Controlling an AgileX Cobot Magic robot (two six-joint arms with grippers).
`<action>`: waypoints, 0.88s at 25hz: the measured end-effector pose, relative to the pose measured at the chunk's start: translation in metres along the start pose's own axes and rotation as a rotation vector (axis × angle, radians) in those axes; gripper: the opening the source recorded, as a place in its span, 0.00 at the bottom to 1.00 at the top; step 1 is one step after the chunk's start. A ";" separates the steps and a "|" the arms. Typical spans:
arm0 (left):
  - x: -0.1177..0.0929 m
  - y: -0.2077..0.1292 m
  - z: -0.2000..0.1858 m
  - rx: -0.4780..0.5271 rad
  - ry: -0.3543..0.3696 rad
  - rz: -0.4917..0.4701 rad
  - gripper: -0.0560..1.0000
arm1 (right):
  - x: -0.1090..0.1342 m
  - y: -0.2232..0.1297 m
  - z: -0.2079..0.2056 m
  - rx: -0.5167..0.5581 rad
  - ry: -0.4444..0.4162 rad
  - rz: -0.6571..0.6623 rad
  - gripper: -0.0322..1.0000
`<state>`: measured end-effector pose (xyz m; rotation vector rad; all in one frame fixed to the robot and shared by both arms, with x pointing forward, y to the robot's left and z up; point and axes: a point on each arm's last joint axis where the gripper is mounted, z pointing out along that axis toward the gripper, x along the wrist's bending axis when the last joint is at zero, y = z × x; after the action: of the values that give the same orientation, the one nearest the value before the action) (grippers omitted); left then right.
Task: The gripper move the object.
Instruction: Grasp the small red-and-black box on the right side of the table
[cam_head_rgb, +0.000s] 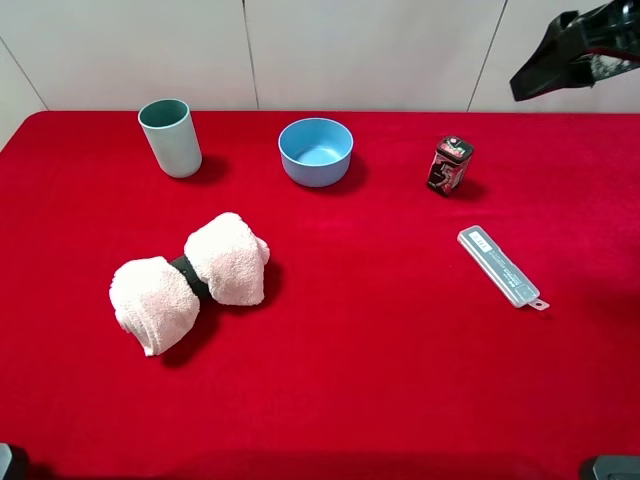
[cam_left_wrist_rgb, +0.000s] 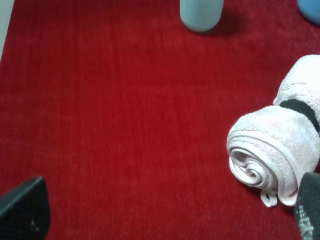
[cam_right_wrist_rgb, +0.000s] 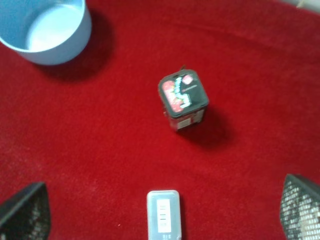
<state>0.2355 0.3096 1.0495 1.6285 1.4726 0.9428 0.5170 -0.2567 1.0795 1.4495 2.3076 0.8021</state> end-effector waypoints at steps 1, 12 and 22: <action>0.000 0.000 0.000 0.000 0.000 0.000 0.97 | -0.001 0.001 0.005 0.013 0.008 -0.001 0.70; 0.000 0.000 0.000 0.000 0.000 0.000 0.97 | 0.009 0.025 0.060 0.133 0.054 -0.138 0.70; 0.000 0.000 0.000 0.000 0.000 0.000 0.97 | -0.003 0.035 0.115 0.189 0.045 -0.158 0.70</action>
<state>0.2355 0.3096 1.0495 1.6285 1.4726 0.9428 0.6041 -0.2136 1.0089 1.3126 2.5534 0.5917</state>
